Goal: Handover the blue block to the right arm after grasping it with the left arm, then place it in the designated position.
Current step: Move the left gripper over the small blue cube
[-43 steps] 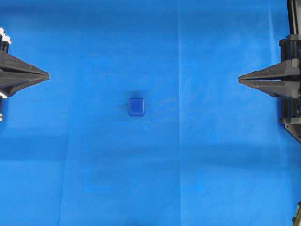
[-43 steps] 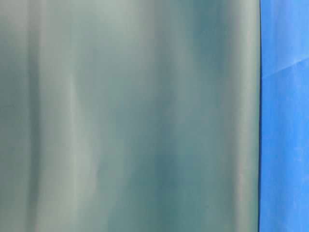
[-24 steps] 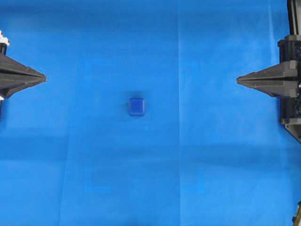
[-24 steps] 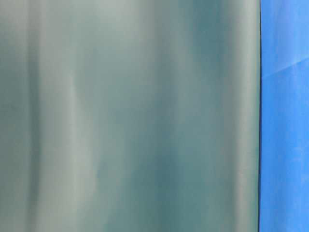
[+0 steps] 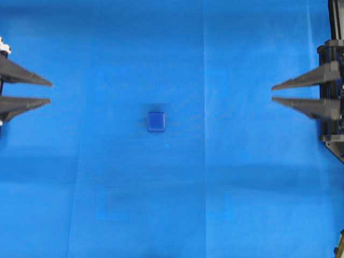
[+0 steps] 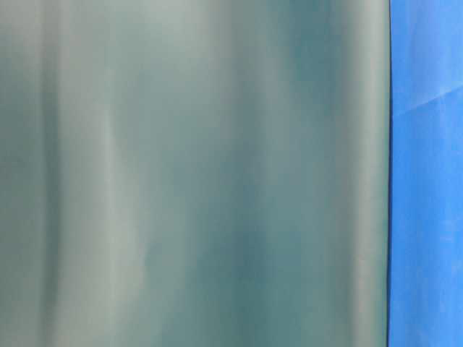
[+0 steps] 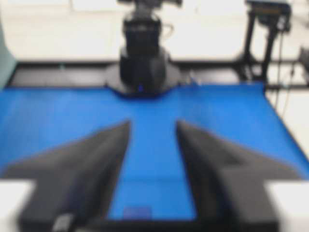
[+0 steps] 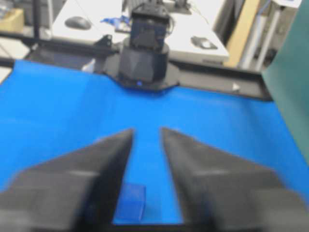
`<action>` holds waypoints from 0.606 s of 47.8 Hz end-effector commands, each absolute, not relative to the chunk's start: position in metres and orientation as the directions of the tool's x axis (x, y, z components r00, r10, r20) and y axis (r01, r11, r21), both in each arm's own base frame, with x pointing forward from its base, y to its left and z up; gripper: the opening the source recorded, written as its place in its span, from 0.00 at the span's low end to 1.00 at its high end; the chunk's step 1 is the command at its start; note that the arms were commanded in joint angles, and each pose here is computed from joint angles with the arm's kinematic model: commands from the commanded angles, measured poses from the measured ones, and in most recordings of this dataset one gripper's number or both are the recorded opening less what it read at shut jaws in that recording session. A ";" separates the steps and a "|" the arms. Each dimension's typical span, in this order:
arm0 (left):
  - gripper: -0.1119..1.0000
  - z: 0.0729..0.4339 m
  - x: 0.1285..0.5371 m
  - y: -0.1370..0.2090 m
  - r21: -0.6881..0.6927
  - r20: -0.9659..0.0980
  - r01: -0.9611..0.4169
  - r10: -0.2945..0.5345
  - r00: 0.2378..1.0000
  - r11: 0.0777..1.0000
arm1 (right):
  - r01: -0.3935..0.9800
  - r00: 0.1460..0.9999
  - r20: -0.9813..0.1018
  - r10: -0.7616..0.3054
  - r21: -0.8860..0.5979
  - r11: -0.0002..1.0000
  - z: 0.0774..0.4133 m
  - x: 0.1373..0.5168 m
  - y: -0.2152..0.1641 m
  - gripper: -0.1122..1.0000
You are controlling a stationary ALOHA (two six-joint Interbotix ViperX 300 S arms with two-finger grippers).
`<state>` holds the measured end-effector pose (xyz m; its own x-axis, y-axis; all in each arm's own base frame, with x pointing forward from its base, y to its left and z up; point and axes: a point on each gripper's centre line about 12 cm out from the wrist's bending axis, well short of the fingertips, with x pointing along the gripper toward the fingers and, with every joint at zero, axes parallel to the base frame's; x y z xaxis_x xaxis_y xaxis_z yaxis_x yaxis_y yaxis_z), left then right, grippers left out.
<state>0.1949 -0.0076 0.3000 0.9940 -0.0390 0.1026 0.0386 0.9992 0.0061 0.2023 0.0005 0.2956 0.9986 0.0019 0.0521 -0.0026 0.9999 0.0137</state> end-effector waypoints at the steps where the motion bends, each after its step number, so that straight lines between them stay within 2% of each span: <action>1: 0.57 0.302 0.197 -0.008 0.000 0.106 0.042 -0.042 0.994 0.999 | -0.003 0.997 0.075 0.000 0.030 1.000 0.306 0.204 0.000 0.48; 7: 0.86 0.301 0.197 -0.008 -0.005 0.100 0.043 -0.042 0.994 0.999 | -0.001 0.998 0.058 -0.002 0.043 0.999 0.305 0.205 0.000 0.81; 11: 0.93 0.300 0.198 -0.008 -0.005 0.096 0.043 -0.042 0.994 0.999 | -0.001 0.998 0.055 -0.002 0.052 0.999 0.305 0.205 0.000 0.95; 29: 0.92 0.302 0.220 -0.006 -0.003 0.100 0.026 -0.026 0.995 1.000 | -0.001 0.999 0.051 -0.002 0.059 0.998 0.303 0.206 0.000 0.97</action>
